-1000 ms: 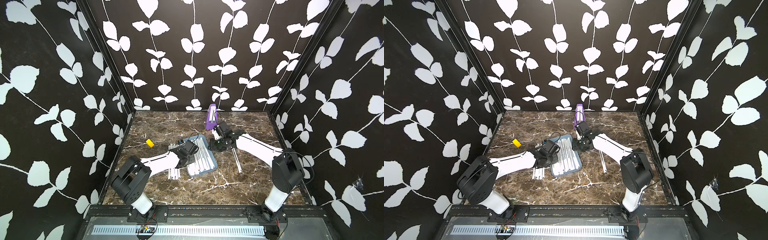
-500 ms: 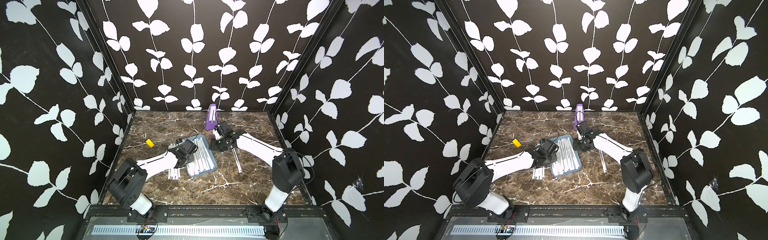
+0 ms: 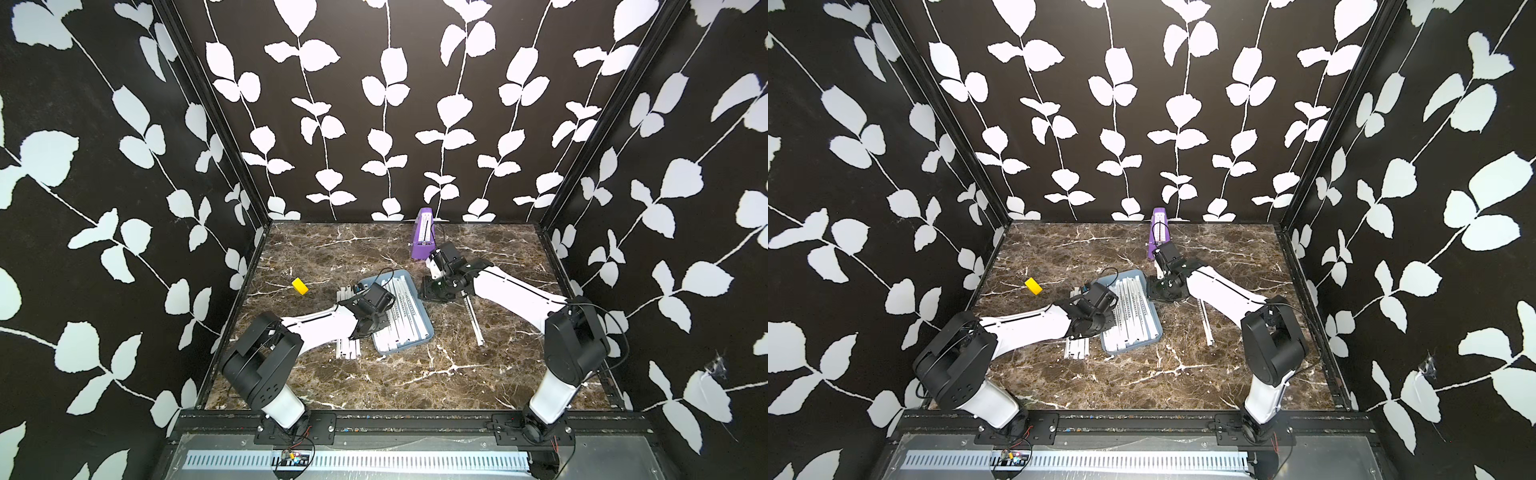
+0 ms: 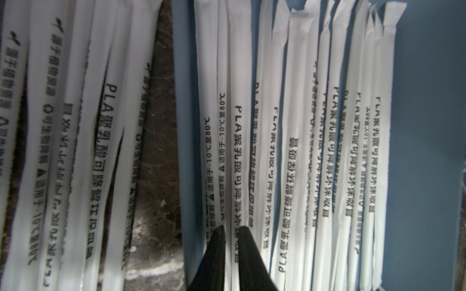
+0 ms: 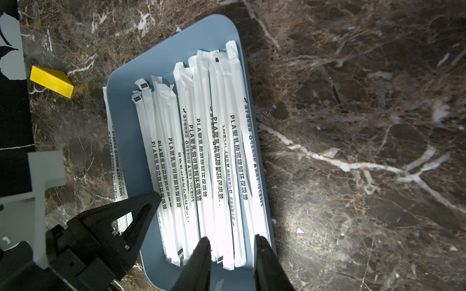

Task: Put the straws into the storage box
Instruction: Place the straw in the storage box, then pick up the straw from the center of the board.

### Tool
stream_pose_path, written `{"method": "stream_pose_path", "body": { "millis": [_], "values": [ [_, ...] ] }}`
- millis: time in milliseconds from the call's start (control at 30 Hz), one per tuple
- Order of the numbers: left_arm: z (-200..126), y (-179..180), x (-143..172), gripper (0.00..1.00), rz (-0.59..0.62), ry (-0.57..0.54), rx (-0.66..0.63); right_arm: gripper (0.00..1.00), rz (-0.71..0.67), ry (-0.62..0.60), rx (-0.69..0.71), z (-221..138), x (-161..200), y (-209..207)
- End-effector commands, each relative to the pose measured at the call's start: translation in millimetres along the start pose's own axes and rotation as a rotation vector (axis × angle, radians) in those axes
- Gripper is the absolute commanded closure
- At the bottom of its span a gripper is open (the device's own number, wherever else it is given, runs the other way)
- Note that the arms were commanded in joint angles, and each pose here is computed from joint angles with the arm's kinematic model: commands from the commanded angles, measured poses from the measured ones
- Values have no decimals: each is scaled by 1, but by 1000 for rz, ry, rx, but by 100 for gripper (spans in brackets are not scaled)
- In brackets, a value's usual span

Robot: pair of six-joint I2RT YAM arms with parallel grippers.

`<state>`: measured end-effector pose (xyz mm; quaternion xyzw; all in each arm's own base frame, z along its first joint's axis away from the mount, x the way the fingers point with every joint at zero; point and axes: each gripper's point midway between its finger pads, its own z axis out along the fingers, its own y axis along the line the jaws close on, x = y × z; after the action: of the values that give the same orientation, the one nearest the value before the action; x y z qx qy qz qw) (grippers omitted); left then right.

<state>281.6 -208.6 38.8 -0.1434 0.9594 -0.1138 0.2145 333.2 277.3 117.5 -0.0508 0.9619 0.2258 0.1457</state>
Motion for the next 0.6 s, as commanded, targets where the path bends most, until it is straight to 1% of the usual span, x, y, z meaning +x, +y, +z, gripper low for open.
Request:
{"method": "stream_pose_path", "body": {
  "millis": [0, 67, 100, 133, 167, 233, 333, 400, 467, 500, 567],
  "values": [
    [-36, -10, -29, 79, 37, -92, 20, 70, -33, -13, 60, -9, 0, -14],
    [-63, -13, -46, 74, 97, -144, 15, 70, -44, 3, 143, -13, 2, -40],
    [-77, -16, -55, 70, 136, -177, 21, 70, -34, 9, 176, -17, 1, -54],
    [-90, -17, -62, 65, 178, -207, 24, 70, -18, 47, 222, -15, 14, -77],
    [-101, -16, -67, 62, 226, -230, 17, 70, -14, 59, 259, -17, 19, -93],
    [-123, -6, -78, 54, 309, -281, -42, 68, -36, 83, 343, -24, 29, -119],
    [-145, 13, -91, 43, 417, -359, -133, 67, -99, 170, 464, -30, 47, -144],
    [-151, 23, -97, 31, 454, -398, -187, 69, -112, 180, 511, -27, 52, -156],
    [-153, 28, -98, 19, 460, -407, -197, 71, -120, 182, 546, -26, 52, -164],
    [-150, 33, -100, 13, 423, -402, -172, 73, -121, 183, 553, -24, 51, -167],
    [-143, 32, -98, 11, 352, -395, -61, 75, -114, 186, 551, -19, 49, -170]
  ]
}}
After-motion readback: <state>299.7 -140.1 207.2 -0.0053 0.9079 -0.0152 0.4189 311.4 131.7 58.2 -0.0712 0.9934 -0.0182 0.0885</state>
